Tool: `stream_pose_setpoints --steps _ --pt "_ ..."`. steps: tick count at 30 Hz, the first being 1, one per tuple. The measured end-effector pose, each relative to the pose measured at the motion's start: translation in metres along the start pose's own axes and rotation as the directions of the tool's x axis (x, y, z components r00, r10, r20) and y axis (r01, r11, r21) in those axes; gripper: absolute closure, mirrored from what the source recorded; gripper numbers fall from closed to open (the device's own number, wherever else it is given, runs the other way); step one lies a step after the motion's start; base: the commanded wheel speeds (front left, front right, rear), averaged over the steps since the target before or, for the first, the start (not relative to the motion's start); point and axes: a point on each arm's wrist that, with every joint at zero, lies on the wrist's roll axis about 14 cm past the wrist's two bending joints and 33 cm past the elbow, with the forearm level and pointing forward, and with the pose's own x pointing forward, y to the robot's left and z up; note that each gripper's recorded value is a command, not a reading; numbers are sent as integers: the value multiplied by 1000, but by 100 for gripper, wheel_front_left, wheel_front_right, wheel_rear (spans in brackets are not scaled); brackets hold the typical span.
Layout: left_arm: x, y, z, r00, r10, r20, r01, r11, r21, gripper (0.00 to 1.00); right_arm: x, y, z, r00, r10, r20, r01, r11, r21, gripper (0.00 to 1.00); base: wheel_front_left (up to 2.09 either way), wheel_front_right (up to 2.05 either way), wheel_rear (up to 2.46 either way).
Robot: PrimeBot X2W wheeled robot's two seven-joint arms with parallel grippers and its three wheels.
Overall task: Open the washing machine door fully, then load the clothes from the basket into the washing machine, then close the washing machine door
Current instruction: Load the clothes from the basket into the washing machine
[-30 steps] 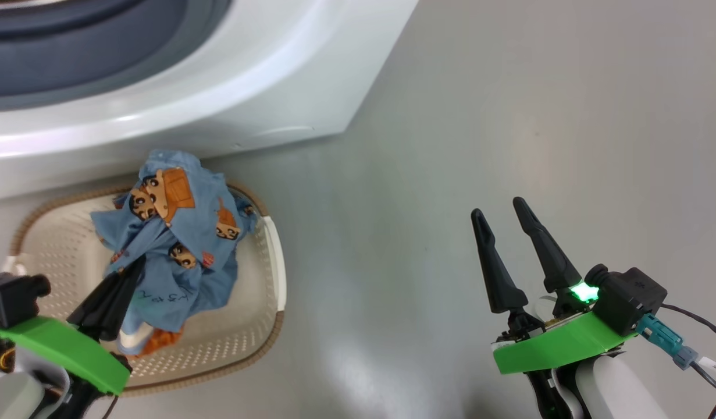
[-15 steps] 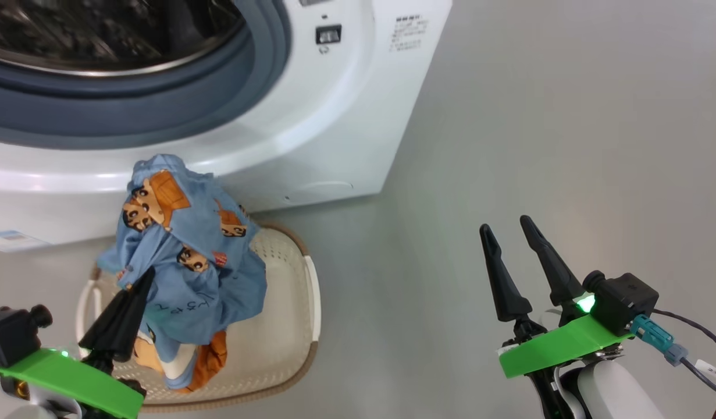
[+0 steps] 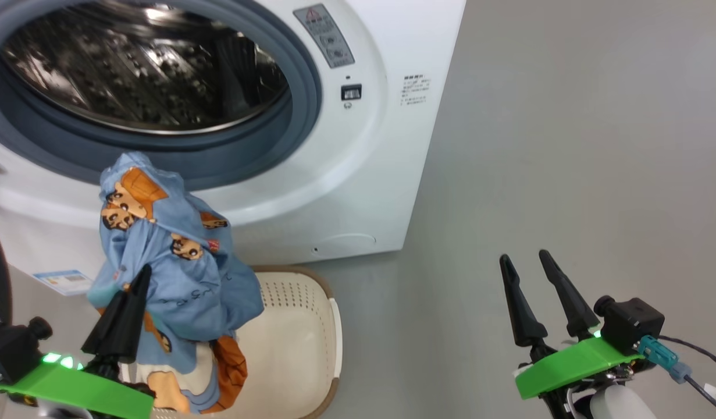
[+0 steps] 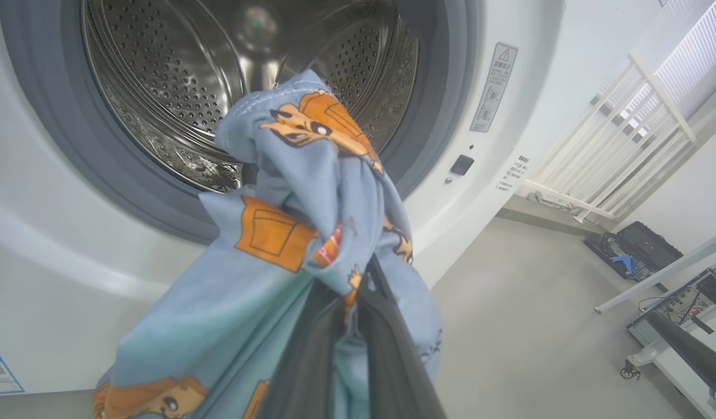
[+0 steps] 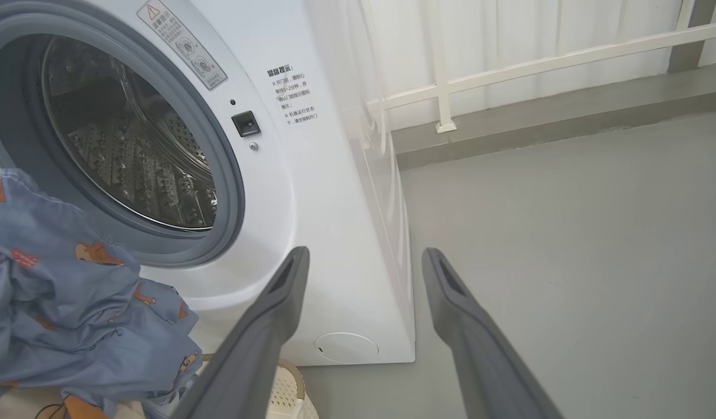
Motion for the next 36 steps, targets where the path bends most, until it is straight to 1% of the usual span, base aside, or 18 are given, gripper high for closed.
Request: stream_pose_setpoints --steps 2,7,12,17,25,31,36 --pt "-3 -11 10 999 -15 41 15 1000 9 100 -7 0 2 1000 -3 4 3 1000 1 0 0 0 0" --pt "-7 -27 23 996 -29 90 28 999 20 100 -13 4 10 1000 5 29 -5 1000 -1 0 0 0 0" --pt "-9 -32 28 994 -27 105 24 999 30 100 -14 5 16 999 9 46 -9 1000 -4 0 0 0 0" --pt "-3 -29 27 996 -17 90 15 999 30 100 -12 5 13 999 9 36 -9 1000 -5 0 0 0 0" --pt "36 -25 46 994 -43 96 38 998 58 100 -6 5 7 1000 13 20 -13 1000 -16 0 0 0 0" --pt "75 -11 52 996 -47 71 41 996 85 100 -1 2 -2 1000 8 -1 -8 1000 -13 0 0 0 0" --pt "113 8 54 999 -25 48 20 994 107 100 4 0 -11 1000 5 -24 -5 1000 -10 0 0 0 0"
